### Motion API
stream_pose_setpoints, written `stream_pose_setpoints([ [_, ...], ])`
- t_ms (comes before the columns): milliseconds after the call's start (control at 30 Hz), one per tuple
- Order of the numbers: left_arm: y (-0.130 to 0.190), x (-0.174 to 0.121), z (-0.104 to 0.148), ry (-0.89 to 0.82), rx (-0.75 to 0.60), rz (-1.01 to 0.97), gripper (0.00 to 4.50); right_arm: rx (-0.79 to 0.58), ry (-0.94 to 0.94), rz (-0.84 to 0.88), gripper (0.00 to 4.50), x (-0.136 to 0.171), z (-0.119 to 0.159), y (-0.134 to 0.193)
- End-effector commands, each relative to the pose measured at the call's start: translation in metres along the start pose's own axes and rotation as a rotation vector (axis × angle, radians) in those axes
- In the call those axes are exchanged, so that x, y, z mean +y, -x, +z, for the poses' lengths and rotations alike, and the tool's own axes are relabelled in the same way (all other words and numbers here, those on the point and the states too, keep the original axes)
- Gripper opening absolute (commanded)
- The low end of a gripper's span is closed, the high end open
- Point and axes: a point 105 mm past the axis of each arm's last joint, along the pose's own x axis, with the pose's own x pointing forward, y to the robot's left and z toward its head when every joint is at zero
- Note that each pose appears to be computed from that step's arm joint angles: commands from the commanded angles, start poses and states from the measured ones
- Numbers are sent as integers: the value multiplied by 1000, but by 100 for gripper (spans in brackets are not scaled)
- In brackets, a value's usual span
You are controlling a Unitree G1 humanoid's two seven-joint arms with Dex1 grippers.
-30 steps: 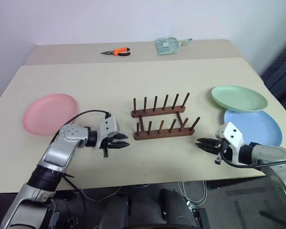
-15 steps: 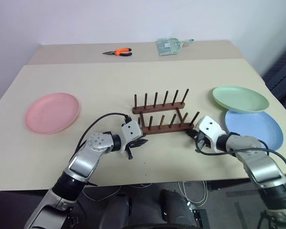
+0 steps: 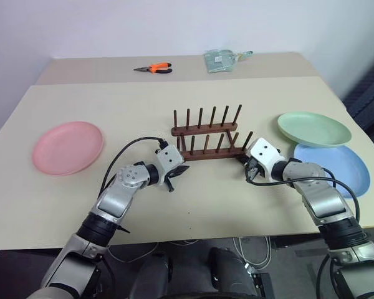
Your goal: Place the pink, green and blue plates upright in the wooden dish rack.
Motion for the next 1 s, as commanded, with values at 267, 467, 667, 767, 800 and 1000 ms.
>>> stream_pose_setpoints([
  [267, 90, 74, 14, 226, -151, 423, 319, -246, 44, 244, 450, 18, 82, 54],
  [467, 188, 156, -6, 500, -145, 1088, 445, -249, 71, 293, 450, 30, 82, 44],
  [667, 271, 160, -73, 894, 63, 1673, 445, -248, 111, 292, 450, 25, 83, 31],
  [767, 261, 148, -87, 1082, 60, 1648, 445, -242, 125, 290, 450, 21, 81, 27],
  [800, 253, 144, -90, 1154, 46, 1613, 445, -243, 127, 289, 450, 21, 81, 27],
  [1000, 235, 130, -103, 1366, -17, 1567, 322, -247, 143, 248, 450, 16, 79, 27],
])
